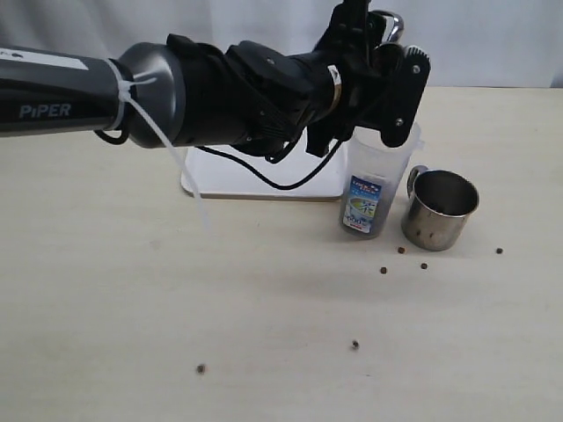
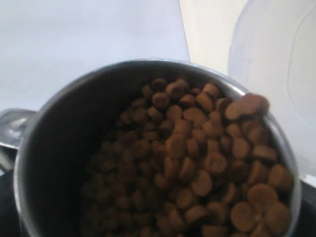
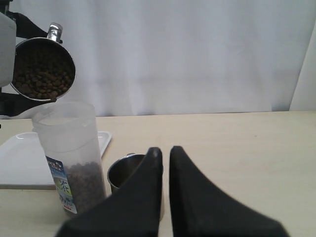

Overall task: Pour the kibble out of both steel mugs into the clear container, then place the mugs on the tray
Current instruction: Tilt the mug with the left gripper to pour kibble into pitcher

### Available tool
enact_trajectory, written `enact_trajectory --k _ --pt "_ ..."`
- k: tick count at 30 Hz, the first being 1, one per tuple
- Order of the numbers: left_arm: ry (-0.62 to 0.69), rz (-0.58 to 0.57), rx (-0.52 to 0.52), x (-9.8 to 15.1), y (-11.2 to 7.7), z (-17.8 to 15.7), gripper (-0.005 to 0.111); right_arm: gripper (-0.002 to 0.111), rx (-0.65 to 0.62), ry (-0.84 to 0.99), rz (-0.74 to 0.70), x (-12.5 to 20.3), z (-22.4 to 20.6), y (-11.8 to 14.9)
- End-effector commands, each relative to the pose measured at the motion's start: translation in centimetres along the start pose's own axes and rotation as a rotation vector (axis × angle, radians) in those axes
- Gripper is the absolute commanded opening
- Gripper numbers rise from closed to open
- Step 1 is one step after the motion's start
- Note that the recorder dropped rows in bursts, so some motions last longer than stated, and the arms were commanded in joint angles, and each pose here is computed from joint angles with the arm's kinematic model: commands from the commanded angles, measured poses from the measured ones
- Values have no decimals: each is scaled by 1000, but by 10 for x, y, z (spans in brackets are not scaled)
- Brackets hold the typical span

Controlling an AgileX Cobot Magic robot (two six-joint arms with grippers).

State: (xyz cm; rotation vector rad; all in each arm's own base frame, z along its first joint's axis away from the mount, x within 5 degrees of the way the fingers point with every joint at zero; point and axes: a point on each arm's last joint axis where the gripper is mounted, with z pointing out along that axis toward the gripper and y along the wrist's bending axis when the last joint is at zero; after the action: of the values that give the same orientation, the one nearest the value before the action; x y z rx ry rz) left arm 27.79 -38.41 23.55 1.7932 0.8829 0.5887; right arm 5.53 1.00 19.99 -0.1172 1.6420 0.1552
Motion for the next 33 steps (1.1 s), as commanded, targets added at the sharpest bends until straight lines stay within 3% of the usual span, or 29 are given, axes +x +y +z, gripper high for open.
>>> enact_trajectory --k 1,14,33 --pt "2 6 -35 -4 10 1 0 4 -4 3 -1 1 0 0" --pt "17 148 -39 -3 10 0 0 4 -4 3 -1 1 0 0" --pt "-3 187 -34 -5 9 0 0 4 -4 3 -1 1 0 0"
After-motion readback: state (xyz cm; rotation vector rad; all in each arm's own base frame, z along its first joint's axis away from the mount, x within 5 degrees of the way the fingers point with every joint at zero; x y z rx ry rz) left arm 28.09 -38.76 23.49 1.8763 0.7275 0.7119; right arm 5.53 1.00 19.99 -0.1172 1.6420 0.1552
